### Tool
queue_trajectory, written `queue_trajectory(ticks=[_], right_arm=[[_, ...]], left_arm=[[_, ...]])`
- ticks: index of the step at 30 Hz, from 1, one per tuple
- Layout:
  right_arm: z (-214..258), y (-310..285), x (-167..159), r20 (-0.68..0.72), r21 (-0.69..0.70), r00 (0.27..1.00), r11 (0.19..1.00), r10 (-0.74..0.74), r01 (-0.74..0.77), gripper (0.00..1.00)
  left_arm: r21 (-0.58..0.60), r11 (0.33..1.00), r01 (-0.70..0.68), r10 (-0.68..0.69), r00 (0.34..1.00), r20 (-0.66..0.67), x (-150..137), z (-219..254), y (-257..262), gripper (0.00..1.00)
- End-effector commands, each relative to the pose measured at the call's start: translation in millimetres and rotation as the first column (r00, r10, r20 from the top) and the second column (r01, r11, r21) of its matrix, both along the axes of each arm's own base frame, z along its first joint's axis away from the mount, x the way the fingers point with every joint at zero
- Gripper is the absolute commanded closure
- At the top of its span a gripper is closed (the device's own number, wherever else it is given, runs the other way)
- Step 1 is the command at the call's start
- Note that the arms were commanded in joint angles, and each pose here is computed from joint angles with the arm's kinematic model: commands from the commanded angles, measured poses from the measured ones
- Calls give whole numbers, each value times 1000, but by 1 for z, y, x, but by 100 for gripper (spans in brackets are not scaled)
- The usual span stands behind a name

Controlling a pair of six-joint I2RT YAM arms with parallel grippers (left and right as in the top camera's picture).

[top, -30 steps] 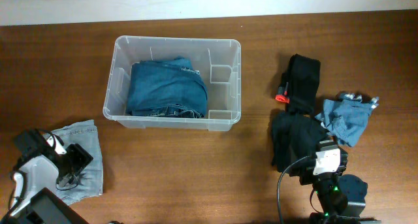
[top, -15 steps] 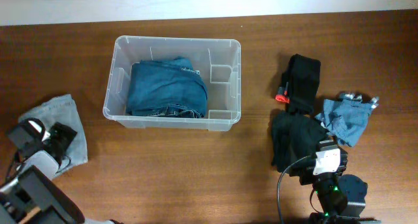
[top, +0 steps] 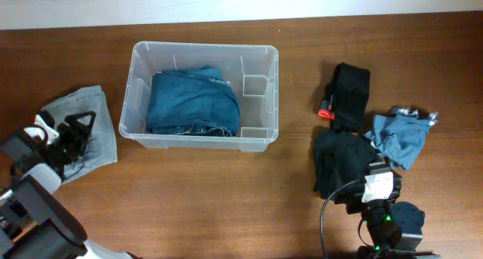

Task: Pack container
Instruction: 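Grasp the folded light-blue jeans with the left gripper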

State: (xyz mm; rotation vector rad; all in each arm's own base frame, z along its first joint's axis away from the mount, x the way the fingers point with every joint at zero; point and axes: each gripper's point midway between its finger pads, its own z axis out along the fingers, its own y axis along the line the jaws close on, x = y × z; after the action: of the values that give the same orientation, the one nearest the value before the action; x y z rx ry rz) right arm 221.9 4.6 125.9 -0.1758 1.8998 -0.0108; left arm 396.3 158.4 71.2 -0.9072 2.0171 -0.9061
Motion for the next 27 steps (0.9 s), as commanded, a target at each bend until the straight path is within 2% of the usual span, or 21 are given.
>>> queue_trajectory(ticks=[1, 4, 5, 6, 7, 8, 9, 11, 12, 17, 20, 23, 27], right_arm=[[-2, 1, 0, -3, 5, 1000, 1000, 4, -4, 1], [-2, 1, 0, -3, 5, 1000, 1000, 4, -4, 2], [-2, 1, 0, -3, 5, 1000, 1000, 4, -4, 2], [-2, 1, 0, -3, 5, 1000, 1000, 4, -4, 2], [-2, 1, 0, -3, 5, 1000, 1000, 4, -4, 2], [-2, 1, 0, -3, 5, 1000, 1000, 4, -4, 2], [-2, 1, 0, -3, 5, 1000, 1000, 4, -4, 2], [-2, 1, 0, -3, 5, 1000, 1000, 4, -4, 2], [-2, 1, 0, -3, 5, 1000, 1000, 4, -4, 2], [-2, 1, 0, -3, 5, 1000, 1000, 4, -4, 2], [-2, 1, 0, -3, 5, 1000, 1000, 4, -4, 2], [-2, 1, 0, -3, 5, 1000, 1000, 4, -4, 2], [-2, 1, 0, -3, 5, 1000, 1000, 4, -4, 2]], left_arm=[[14, 995, 101, -102, 989, 103, 6, 62, -14, 26], [203, 979, 18, -7, 998, -56, -10, 67, 10, 25], [310, 951, -8, 57, 987, -151, -24, 64, 26, 22], [449, 893, -6, 138, 955, -263, -45, 61, 46, 14], [521, 854, 7, 192, 925, -327, -59, 57, 59, 5], [573, 819, 29, 236, 893, -383, -74, 51, 71, 1], [591, 805, 48, 251, 876, -413, -83, 48, 78, 1], [579, 814, 58, 260, 854, -451, -97, 38, 87, 1], [544, 839, 30, 277, 836, -473, -109, 26, 98, 1], [408, 912, 30, 184, 861, -474, -130, -14, 117, 1], [360, 929, 87, 79, 903, -422, -117, -30, 110, 1], [290, 951, 104, 38, 894, -447, -115, -64, 105, 1], [185, 975, 126, -51, 929, -365, -100, -88, 89, 1]])
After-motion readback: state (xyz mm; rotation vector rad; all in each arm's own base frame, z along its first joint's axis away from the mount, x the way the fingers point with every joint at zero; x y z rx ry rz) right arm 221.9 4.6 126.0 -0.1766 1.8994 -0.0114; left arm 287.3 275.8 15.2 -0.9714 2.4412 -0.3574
